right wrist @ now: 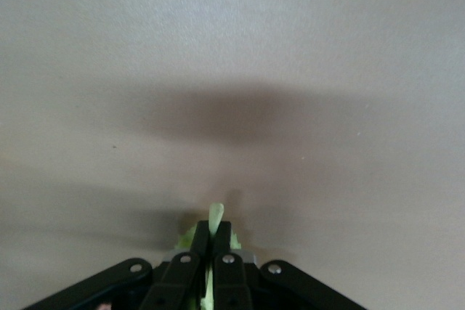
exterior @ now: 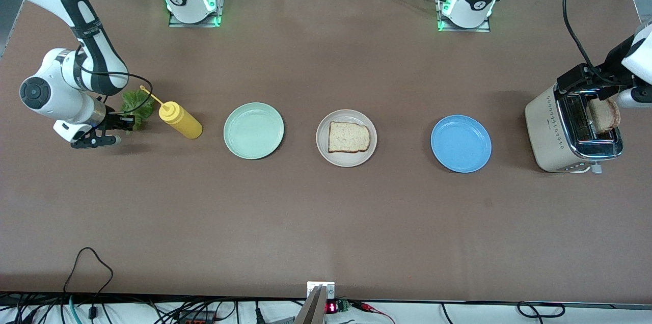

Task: Make sandwich in beige plate with both arms
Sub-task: 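Lower the right gripper onto the lettuce leaf and grasp it, then lift the lettuce and carry it to the beige plate with the right gripper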

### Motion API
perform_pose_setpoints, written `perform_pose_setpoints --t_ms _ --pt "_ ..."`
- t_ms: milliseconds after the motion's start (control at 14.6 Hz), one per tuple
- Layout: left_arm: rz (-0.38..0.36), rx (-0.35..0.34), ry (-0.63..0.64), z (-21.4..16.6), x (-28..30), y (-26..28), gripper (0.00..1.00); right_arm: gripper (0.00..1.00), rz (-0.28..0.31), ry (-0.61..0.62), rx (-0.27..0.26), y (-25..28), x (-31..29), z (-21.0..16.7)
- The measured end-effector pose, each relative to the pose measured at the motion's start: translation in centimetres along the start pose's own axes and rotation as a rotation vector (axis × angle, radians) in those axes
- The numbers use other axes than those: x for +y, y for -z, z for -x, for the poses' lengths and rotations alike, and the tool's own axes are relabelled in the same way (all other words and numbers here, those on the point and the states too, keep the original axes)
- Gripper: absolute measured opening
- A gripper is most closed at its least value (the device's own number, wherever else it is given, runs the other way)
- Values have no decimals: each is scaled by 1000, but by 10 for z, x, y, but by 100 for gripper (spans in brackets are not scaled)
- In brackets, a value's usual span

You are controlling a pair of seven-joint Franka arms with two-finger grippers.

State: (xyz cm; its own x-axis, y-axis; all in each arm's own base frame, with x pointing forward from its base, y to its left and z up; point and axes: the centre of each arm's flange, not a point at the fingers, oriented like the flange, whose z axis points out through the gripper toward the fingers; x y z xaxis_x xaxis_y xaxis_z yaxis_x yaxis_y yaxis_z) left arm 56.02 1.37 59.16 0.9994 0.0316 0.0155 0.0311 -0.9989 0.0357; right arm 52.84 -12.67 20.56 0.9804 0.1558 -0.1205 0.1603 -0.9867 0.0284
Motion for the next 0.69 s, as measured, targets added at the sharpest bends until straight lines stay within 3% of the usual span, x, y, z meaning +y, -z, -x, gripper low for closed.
perform_pose_setpoints --t_ms 206,687 --pt "0 -3 0 0 0 -1 100 5 7 52 -7 38 11 -1" --pt "0 -6 0 0 0 -2 100 5 -27 77 -100 210 32 6"
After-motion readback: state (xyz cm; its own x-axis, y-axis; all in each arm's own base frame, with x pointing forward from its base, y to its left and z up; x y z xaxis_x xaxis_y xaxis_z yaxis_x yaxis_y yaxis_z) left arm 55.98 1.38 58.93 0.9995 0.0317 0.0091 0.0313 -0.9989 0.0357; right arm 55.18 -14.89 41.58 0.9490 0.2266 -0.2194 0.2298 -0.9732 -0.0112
